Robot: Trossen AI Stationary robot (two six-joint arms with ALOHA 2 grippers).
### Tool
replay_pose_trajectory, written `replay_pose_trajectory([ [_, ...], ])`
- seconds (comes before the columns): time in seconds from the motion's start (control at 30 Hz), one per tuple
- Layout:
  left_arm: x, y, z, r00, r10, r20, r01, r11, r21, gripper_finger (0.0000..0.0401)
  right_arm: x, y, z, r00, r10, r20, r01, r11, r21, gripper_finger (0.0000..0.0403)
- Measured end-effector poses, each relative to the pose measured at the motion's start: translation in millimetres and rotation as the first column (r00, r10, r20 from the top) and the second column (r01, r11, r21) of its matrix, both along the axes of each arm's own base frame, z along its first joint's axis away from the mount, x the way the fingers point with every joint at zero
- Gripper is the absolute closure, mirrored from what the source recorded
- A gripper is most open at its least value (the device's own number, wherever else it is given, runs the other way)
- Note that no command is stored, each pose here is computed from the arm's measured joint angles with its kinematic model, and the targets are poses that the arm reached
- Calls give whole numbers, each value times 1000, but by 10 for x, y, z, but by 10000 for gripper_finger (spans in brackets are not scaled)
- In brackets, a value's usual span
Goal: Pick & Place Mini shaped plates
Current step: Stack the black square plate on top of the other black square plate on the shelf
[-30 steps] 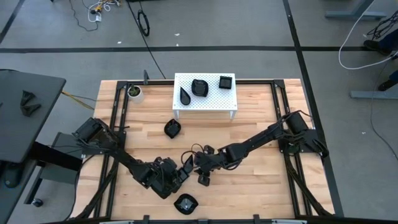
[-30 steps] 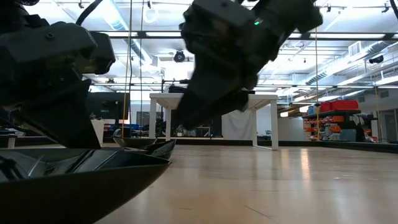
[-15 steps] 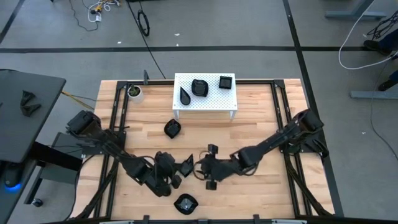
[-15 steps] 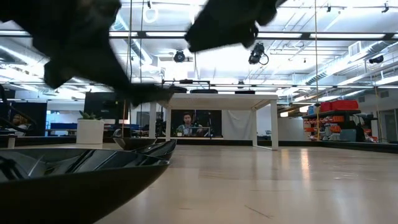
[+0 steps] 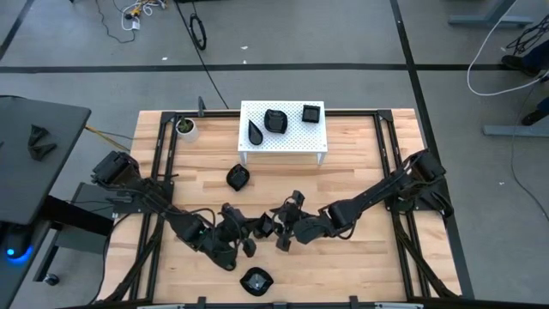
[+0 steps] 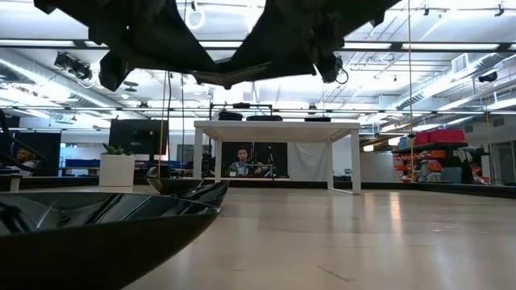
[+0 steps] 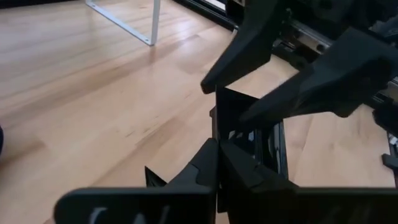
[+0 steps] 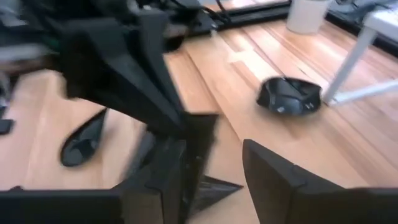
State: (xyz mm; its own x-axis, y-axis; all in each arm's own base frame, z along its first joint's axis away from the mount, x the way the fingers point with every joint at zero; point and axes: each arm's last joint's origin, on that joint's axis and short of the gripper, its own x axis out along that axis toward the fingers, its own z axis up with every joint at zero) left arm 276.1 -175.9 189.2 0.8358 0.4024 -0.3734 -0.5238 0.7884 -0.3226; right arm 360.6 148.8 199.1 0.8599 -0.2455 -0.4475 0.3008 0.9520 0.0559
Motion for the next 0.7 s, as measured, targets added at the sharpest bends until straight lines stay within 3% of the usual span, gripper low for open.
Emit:
replay_pose_trajectory([
  [0.2,0,1,3,1000,6,4,-6,1000,6,388,-11,-21,-25,1000,-18,-24,18,1000,3,269],
  [0.5,14,20,13,999,32,25,-32,999,3,371,-11,-25,-23,999,-19,-25,19,999,-26,388],
  [0.7,122,99,97,999,17,52,-20,998,64,310,-27,-71,-15,998,-30,-52,29,999,-16,389],
])
